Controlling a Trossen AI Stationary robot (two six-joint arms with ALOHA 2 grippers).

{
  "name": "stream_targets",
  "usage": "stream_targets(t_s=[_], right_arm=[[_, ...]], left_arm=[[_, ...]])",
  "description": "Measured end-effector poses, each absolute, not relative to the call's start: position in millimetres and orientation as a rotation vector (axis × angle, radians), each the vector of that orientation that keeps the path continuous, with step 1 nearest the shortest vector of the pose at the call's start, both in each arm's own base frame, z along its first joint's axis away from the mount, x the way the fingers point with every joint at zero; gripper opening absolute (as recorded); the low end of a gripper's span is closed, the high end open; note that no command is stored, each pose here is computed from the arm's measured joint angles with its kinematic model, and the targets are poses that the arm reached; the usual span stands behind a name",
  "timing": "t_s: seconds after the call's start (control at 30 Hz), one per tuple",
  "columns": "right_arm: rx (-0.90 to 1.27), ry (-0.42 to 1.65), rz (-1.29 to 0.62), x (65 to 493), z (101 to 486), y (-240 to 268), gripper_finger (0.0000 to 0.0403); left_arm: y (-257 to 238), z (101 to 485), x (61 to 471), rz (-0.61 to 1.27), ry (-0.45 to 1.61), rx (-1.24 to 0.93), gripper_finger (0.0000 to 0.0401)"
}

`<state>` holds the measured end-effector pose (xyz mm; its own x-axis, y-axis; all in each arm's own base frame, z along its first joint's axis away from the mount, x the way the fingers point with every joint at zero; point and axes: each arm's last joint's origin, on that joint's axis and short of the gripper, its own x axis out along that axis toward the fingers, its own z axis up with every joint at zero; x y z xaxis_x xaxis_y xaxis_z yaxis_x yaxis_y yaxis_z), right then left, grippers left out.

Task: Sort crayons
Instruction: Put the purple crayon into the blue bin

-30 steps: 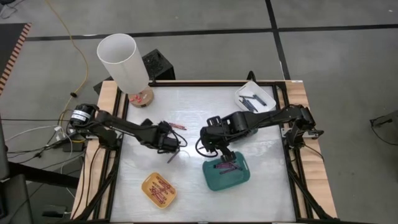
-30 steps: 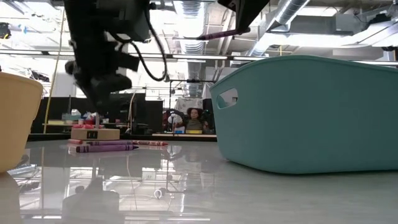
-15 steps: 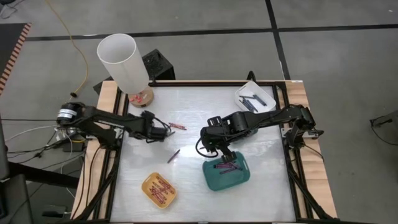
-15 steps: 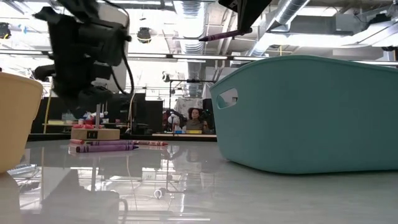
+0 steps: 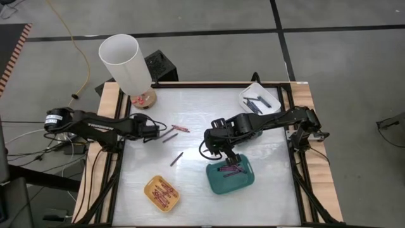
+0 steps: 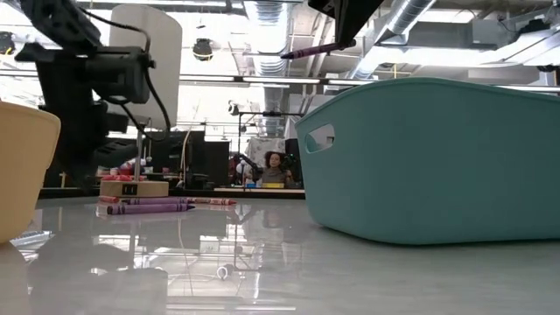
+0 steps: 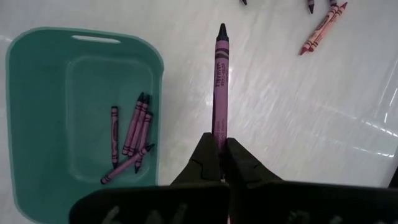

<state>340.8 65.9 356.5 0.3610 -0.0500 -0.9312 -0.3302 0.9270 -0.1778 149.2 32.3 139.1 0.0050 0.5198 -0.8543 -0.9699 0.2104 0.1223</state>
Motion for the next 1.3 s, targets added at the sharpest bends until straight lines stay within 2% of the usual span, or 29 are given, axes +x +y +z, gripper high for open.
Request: stream_targets(t_s=[0.47,0.9,1.03,1.3], right_arm=[[-0.349,1.191,0.219,338.0,356.6,78.1,0.0001],[-0.210,1.218,0.276,331.5,354.8,100.1,0.0001],[-0.192,1.276,0.269,327.7,339.0,110.5,0.0001],[-0.152,1.341,0.275,328.0,279.7,124.2,0.0001]], left_arm=[[33.8,133.9,166.5,1.121,0.816,-0.632,0.0000],[28.0,137.6,179.8,0.932,0.797,-0.642,0.0000],[24.8,137.8,180.8,0.912,0.798,-0.635,0.0000],[21.4,137.8,181.2,0.896,0.802,-0.625,0.0000]])
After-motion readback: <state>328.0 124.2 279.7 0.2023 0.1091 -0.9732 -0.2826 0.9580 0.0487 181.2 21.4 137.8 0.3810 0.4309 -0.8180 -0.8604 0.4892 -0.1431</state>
